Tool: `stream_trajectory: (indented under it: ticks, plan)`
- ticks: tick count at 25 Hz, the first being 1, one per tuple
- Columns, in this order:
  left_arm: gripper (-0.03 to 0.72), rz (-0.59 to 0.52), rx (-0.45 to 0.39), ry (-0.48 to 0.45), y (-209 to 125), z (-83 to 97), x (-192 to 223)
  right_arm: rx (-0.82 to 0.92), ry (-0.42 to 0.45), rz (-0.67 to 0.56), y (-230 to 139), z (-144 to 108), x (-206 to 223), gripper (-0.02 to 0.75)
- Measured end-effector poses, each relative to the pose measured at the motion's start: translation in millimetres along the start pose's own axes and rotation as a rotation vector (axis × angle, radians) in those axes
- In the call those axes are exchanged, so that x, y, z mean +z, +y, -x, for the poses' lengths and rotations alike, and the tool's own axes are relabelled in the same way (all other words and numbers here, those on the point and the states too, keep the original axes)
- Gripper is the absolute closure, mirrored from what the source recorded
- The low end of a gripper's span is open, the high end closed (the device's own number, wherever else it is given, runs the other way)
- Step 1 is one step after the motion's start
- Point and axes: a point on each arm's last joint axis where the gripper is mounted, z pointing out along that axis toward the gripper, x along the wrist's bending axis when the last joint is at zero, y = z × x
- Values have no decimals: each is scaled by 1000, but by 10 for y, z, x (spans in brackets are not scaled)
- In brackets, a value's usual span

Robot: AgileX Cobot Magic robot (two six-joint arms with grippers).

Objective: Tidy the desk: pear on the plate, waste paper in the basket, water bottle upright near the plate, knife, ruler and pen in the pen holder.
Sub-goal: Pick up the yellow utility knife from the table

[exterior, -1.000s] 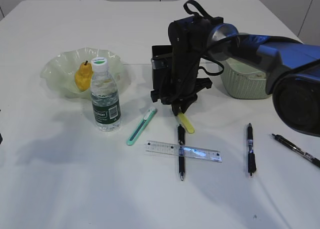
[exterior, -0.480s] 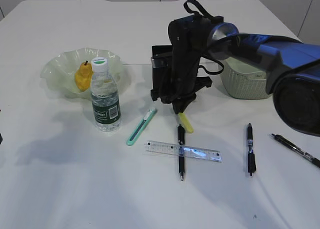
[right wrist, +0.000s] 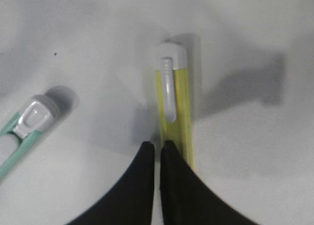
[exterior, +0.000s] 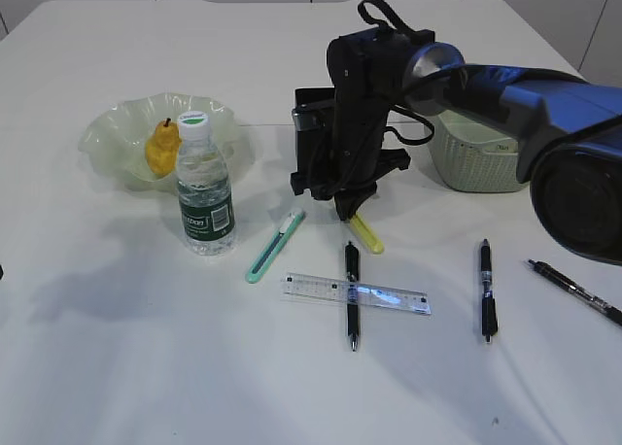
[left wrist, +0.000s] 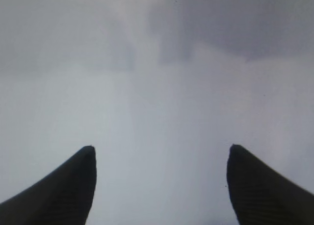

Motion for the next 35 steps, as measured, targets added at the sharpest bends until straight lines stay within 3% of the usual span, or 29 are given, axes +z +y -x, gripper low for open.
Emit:
stream_trajectory:
  ticks: [5,10,13,35]
  plan:
    - [97,-6,0,1,-6,0,0,-3,-10,1,1,9,0,696]
    - [97,-10,0,1,-9,-1,0,-6,-16,2,2,14,0,495]
    - [97,-10,0,1,-9,-1,0,-6,-16,2,2,14,0,437]
    - [97,1,0,0,1,0,0,-27,-56,29,34,53,-75,421]
